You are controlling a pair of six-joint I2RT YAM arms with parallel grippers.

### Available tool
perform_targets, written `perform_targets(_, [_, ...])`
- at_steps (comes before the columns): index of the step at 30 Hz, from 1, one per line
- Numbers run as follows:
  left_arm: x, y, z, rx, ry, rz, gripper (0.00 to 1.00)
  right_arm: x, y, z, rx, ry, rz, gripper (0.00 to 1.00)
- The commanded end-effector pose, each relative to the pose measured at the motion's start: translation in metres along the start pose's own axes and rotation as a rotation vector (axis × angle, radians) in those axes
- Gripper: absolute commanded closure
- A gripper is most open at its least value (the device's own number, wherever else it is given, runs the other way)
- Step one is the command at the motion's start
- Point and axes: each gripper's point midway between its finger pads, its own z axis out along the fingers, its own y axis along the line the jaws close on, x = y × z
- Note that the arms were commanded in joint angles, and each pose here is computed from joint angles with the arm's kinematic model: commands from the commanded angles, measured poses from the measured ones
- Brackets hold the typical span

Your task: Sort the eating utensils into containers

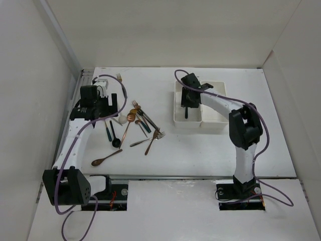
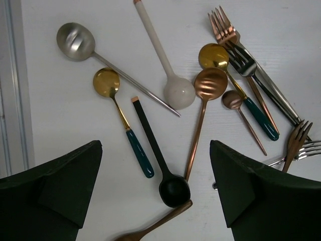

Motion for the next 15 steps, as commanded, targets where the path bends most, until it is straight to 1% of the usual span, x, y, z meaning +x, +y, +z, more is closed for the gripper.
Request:
perform_targets(1, [0.002,-0.007,0.006,0.026,0.027,0.027,0.14,-0.063,0.008,-0.065,-0.054,-0.198,0.054,0.5])
perform_targets(4, [-0.004,-0.005,0.009,0.015,0.026,0.027,0.15,-0.08,0.001,-0.096,-0.052,-0.273,0.055,0.49])
perform_targets(5, [-0.004,-0.003,0.014,0.005,0.04,0.027,0.15,-0.082,-0.012,-0.113,-0.017,-0.31,0.067,0.44])
perform_targets(6, [-0.004,-0.003,0.014,0.004,0.04,0.027,0.15,-0.084,-0.017,-0.112,-0.009,-0.312,0.075,0.44])
perform_targets(7, [-0.004,-0.001,0.014,-0.006,0.04,0.027,0.15,-0.08,-0.019,-0.114,-0.007,-0.308,0.073,0.38])
perform_targets(8, [-0.001,0.0,0.018,-0.006,0.054,0.026,0.15,-0.083,-0.029,-0.115,0.012,-0.317,0.088,0.06])
perform_targets(9, [0.002,0.0,0.021,-0.006,0.067,0.026,0.15,-0.083,-0.034,-0.116,0.011,-0.314,0.095,0.0])
perform_targets(10, [0.006,0.0,0.022,-0.006,0.077,0.025,0.15,-0.082,-0.044,-0.111,0.023,-0.301,0.109,0.0])
perform_targets(12, [0.008,0.0,0.025,-0.006,0.088,0.025,0.15,-0.07,-0.052,-0.091,0.042,-0.232,0.106,0.0])
perform_targets(14, [0.01,0.0,0.028,-0.006,0.098,0.024,0.15,-0.068,-0.054,-0.081,0.052,-0.2,0.104,0.0])
perform_targets(15, [0.012,0.0,0.03,-0.006,0.107,0.024,0.15,-0.061,-0.055,-0.069,0.065,-0.174,0.097,0.0])
